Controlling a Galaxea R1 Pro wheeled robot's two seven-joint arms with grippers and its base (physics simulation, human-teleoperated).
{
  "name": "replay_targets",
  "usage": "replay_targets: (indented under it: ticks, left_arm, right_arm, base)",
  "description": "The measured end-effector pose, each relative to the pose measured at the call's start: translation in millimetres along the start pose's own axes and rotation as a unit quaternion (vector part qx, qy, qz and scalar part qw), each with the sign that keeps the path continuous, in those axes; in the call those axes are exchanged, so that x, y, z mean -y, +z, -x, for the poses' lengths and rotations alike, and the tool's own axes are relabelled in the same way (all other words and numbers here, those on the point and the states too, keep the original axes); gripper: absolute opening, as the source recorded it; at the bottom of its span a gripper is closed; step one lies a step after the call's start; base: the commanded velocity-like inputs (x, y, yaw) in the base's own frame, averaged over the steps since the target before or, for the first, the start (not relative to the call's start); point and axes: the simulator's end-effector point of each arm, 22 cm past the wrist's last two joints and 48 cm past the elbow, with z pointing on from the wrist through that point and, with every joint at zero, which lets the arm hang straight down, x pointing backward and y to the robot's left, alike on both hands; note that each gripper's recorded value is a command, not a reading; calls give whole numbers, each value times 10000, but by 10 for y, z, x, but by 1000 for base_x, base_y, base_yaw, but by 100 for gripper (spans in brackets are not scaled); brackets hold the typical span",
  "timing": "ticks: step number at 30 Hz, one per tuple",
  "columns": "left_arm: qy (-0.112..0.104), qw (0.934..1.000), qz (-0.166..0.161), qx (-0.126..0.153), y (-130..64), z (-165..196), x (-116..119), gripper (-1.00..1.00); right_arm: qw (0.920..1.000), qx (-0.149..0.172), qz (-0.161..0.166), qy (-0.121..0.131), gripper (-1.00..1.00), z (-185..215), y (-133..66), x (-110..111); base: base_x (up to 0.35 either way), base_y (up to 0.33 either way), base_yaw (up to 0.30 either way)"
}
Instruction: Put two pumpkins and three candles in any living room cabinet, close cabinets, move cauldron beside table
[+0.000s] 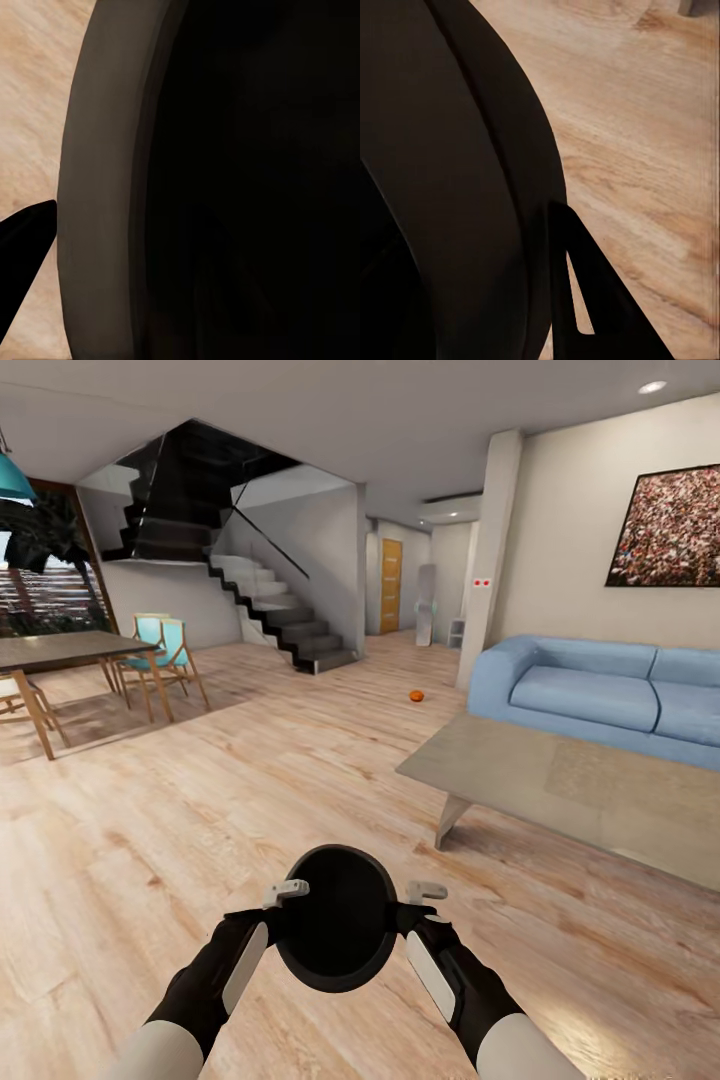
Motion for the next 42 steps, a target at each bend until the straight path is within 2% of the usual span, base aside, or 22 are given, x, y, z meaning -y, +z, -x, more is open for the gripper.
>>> replay_targets:
  ticks: [42]
  left_arm:
    - [30,9998,-25,182,-130,161,42,-100]
  right_arm:
    - [9998,183,27,-18,-100,175,-117,-39]
  base:
    - [0,0,-255]
